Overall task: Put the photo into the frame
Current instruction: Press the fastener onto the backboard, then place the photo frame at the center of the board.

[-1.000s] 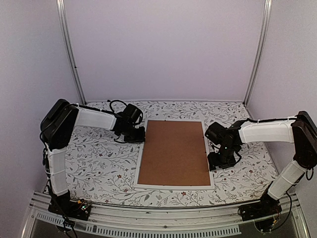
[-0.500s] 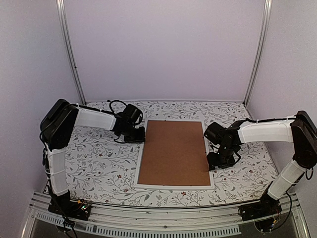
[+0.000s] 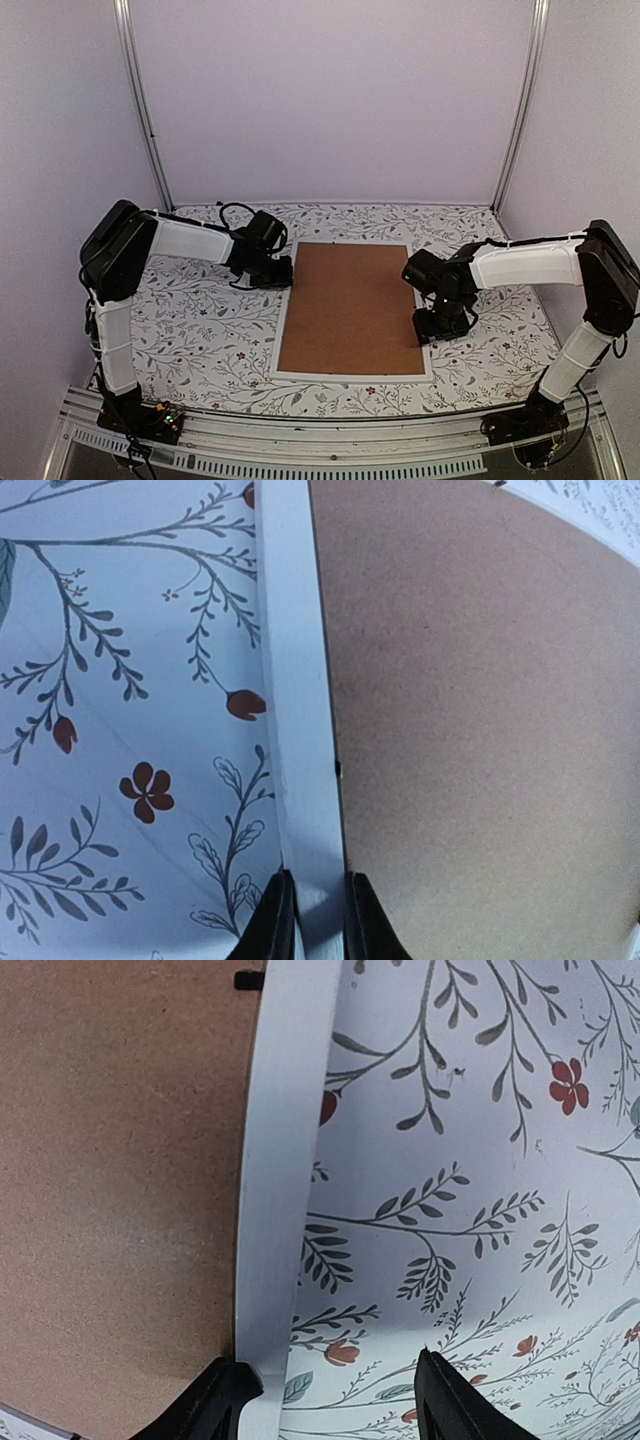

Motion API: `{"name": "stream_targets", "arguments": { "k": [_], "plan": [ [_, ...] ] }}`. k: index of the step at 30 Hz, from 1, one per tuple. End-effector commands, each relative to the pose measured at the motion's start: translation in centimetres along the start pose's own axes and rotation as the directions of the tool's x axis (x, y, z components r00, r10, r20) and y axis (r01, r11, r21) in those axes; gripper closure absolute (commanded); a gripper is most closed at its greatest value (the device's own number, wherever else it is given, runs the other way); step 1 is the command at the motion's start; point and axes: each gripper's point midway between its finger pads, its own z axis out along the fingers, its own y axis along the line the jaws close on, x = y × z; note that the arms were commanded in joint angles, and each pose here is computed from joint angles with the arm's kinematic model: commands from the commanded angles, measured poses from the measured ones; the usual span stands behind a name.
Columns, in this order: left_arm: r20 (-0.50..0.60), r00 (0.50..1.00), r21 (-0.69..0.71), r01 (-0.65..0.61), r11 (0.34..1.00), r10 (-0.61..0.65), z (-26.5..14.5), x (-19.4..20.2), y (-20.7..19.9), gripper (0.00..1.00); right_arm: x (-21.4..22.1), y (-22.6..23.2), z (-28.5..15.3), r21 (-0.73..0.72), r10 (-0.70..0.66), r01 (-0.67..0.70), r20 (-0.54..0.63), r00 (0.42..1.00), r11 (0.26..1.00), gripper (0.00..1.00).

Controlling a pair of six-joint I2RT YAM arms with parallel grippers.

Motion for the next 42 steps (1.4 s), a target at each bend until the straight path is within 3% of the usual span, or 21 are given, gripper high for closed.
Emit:
{"name": "stream_targets", "arguments": {
  "k": [1, 9, 15, 23, 42],
  "plan": [
    [-0.089, 0.996, -0.017, -0.017, 1.0, 0.015, 0.3, 3.0, 0.5, 1.0, 1.0, 1.6, 2.3, 0.012, -0.007, 0.007, -0.032, 0.999, 1.0, 0.37],
    [-0.087, 0.996, -0.014, -0.019, 1.0, 0.018, 0.2, 3.0, 0.5, 1.0, 0.7, 1.9, 2.6, 0.047, -0.014, 0.015, -0.028, 1.0, 0.999, 0.37],
    [-0.082, 0.996, -0.018, -0.02, 1.0, 0.019, 0.0, 2.8, 0.4, 1.0, -2.7, 2.9, -1.7, -0.057, 0.005, 0.0, 0.092, 0.996, 0.998, 0.36],
    [-0.075, 0.997, -0.02, -0.023, 1.0, 0.021, -0.3, 2.6, 0.4, 1.0, -6.9, 0.7, -6.9, -0.19, 0.098, -0.054, 0.233, 0.968, 0.98, 0.34],
    [-0.071, 0.997, -0.012, -0.025, 1.0, 0.024, -0.6, 2.2, 0.1, 1.0, -12.7, -1.2, -1.2, -0.299, 0.144, -0.073, 0.223, 0.964, 0.951, 0.39]
  ]
}}
